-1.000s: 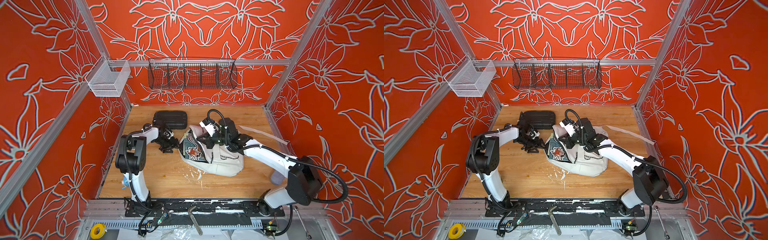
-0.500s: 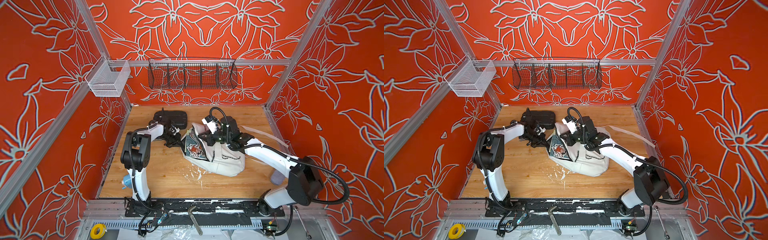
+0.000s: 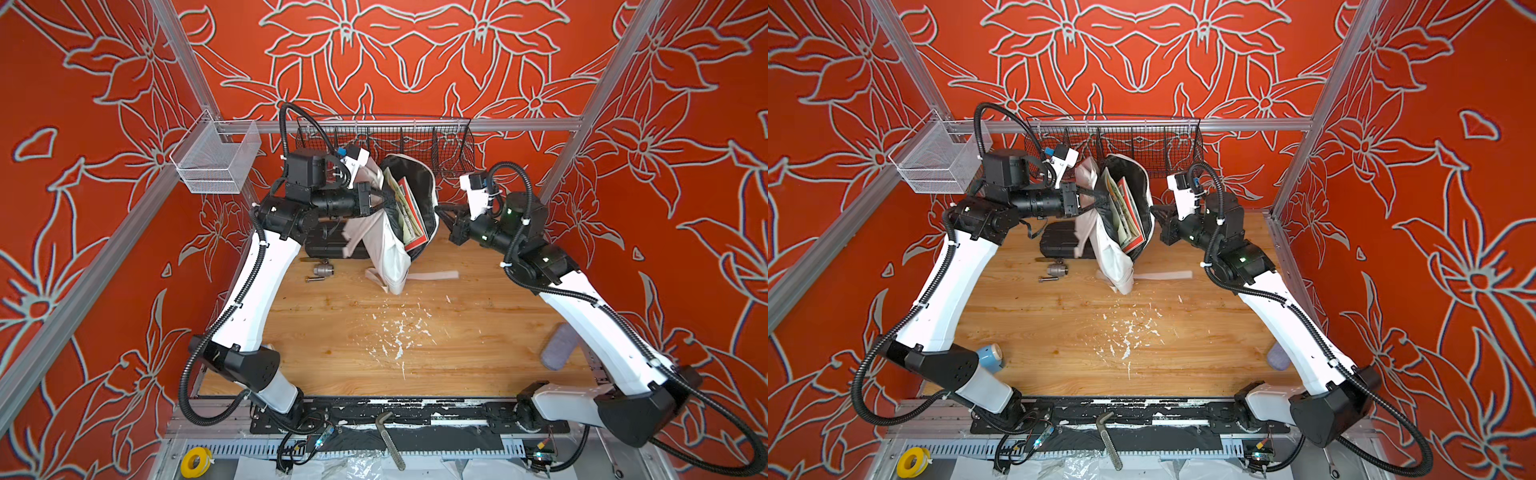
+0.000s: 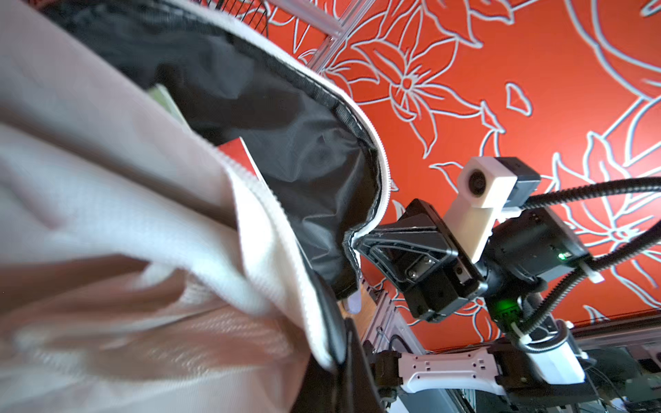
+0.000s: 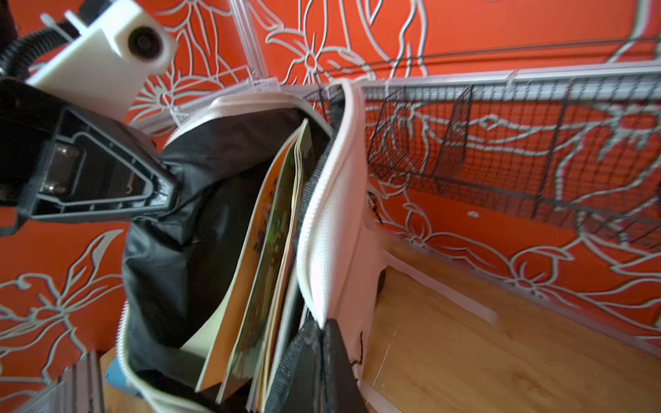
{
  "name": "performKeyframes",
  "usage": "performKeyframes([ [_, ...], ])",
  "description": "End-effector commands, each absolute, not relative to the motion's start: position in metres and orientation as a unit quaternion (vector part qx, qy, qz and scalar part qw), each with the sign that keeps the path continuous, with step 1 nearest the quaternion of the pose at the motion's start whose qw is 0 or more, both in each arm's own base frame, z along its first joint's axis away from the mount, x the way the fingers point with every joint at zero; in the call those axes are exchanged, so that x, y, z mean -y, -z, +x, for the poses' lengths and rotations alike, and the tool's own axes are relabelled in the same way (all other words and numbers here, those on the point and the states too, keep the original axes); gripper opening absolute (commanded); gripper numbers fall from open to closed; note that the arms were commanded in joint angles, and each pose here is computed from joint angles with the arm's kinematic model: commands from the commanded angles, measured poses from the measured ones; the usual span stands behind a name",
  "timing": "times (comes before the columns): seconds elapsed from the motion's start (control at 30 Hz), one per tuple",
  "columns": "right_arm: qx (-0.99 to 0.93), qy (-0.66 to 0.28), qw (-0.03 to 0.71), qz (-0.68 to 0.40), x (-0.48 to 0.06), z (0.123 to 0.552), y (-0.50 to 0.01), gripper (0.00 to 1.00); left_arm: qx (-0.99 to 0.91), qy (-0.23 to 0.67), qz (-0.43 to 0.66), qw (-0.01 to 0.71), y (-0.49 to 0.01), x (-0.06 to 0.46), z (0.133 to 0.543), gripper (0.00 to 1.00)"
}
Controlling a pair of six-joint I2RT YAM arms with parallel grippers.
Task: Pack books, pencil case, and school supplies into a backpack
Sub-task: Pick up the student bag at the center of the table, then place the student bag at the center of the table.
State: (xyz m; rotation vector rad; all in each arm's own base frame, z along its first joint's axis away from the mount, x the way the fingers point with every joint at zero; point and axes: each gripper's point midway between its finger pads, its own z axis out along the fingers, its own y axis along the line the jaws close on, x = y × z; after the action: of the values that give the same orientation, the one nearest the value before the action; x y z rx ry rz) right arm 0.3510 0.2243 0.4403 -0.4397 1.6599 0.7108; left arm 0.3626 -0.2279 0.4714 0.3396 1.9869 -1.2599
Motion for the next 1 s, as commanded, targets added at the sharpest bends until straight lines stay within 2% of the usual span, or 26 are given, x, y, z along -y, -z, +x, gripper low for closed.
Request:
performKeyframes([
  [0.0,-0.691,-0.273,0.650,-0.158,-0.196,0.352,-0.480,0.00,-0.803,0.500,0.090,0.311,-0.440,0.233,0.381,0.00],
  [0.13,-0.719,-0.258,0.622,-0.171,-0.192,0.349,-0.483,0.00,-0.802,0.497,0.099,0.315,-0.450,0.236,0.376,0.00],
  [0.23,-0.718,-0.253,0.626,-0.169,-0.189,0.349,-0.477,0.00,-0.805,0.483,0.091,0.331,-0.447,0.228,0.378,0.00],
  [0.33,-0.709,-0.231,0.649,-0.149,-0.173,0.341,-0.495,0.00,-0.805,0.491,0.096,0.318,-0.438,0.231,0.378,0.00],
  [0.37,-0.707,-0.226,0.652,-0.156,-0.175,0.344,-0.491,0.00,-0.805,0.497,0.094,0.311,-0.431,0.233,0.378,0.00],
  [0.43,-0.741,-0.208,0.611,-0.183,-0.180,0.354,-0.471,0.00,-0.804,0.510,0.087,0.293,-0.415,0.239,0.384,0.00],
  [0.5,-0.753,-0.204,0.587,-0.216,-0.184,0.346,-0.473,0.00,-0.810,0.507,0.091,0.281,-0.403,0.243,0.384,0.00],
  [0.63,-0.703,-0.223,0.637,-0.224,-0.187,0.339,-0.479,0.00,-0.822,0.505,0.080,0.251,-0.364,0.249,0.387,0.00],
  [0.7,-0.697,-0.241,0.633,-0.238,-0.193,0.332,-0.478,0.00,-0.830,0.498,0.080,0.238,-0.346,0.252,0.385,0.00],
  [0.8,-0.716,-0.267,0.580,-0.282,-0.211,0.327,-0.444,0.00,-0.831,0.498,0.082,0.234,-0.328,0.254,0.383,0.00],
  [0.97,-0.782,-0.250,0.477,-0.312,-0.233,0.326,-0.337,0.00,-0.837,0.496,0.081,0.215,-0.291,0.257,0.381,0.00],
])
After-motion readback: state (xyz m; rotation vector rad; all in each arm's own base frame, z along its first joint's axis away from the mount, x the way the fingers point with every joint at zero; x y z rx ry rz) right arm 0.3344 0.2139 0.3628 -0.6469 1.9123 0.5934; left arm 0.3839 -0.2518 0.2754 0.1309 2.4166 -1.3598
